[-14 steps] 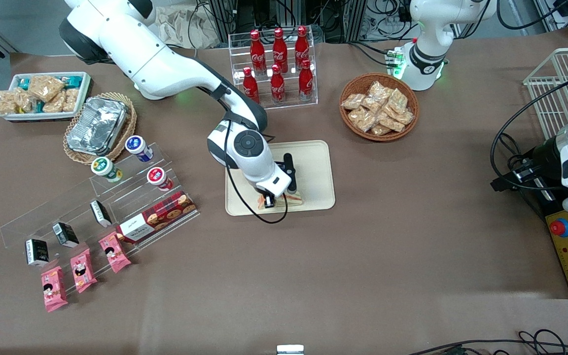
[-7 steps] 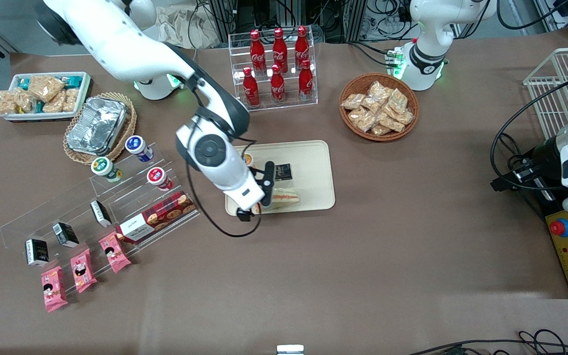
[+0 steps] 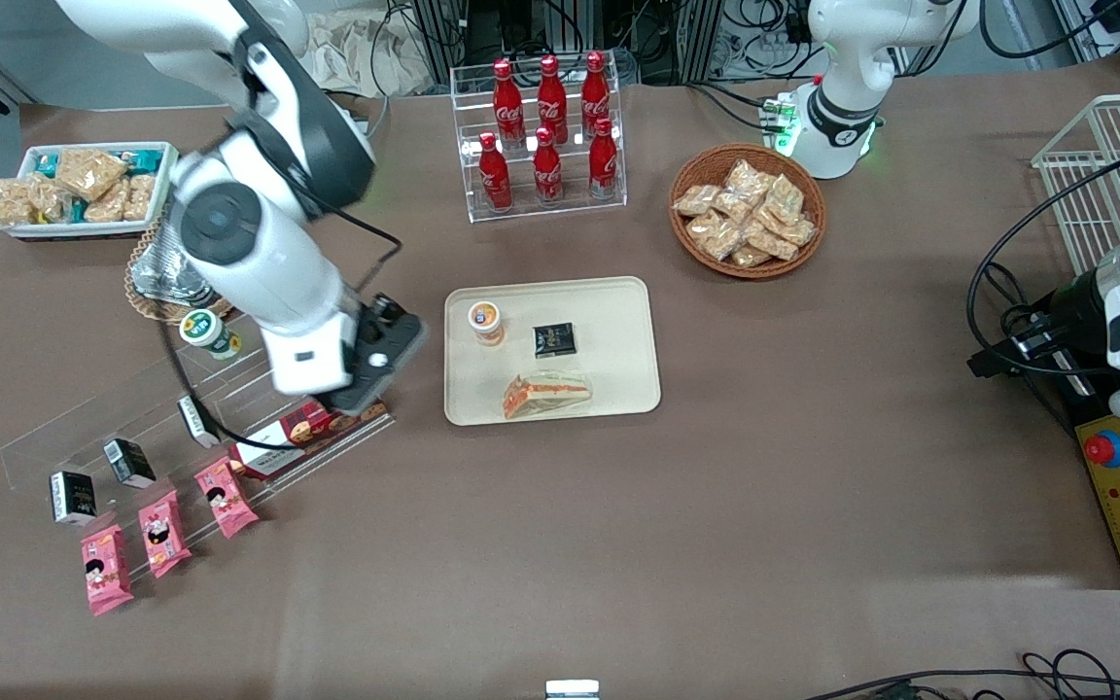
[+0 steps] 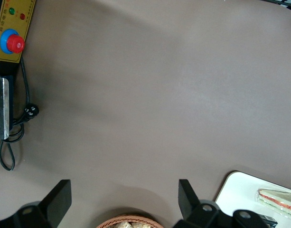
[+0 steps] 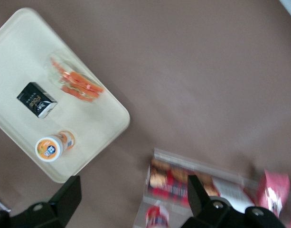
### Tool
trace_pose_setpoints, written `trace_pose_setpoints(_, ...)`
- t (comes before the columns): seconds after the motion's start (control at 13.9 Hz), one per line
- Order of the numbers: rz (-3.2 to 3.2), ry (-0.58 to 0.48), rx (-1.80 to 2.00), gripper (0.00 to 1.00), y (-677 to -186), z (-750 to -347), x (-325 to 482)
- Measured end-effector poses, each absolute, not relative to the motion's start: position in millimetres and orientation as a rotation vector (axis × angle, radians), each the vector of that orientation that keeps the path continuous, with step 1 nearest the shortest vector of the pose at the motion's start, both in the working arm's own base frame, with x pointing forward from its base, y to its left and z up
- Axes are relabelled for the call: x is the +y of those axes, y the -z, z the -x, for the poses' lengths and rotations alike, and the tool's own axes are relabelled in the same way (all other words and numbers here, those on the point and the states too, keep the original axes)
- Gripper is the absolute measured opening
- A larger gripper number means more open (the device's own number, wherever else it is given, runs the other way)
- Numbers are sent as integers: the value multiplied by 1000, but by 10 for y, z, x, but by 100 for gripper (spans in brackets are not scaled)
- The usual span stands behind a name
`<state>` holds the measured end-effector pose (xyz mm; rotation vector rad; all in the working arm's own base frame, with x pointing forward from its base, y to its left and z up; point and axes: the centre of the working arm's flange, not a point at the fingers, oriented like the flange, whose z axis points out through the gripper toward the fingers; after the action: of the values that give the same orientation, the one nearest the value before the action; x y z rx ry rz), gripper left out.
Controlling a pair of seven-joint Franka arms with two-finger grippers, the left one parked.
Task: Place sandwich on tray
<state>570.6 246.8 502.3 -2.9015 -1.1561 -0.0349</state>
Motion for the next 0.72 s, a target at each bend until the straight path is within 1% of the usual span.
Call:
trace_pose_setpoints(0.14, 2986, 17, -984, 100, -5288, -5688, 2068)
trace_pose_setpoints(0.36, 3078, -15, -758, 100, -5556, -5712, 1278)
trace_pose_setpoints(0.58, 3141, 12, -522, 100, -5769, -5724, 428)
trace_pose_setpoints(0.72, 3145, -7, -414, 100, -5860, -5652, 81)
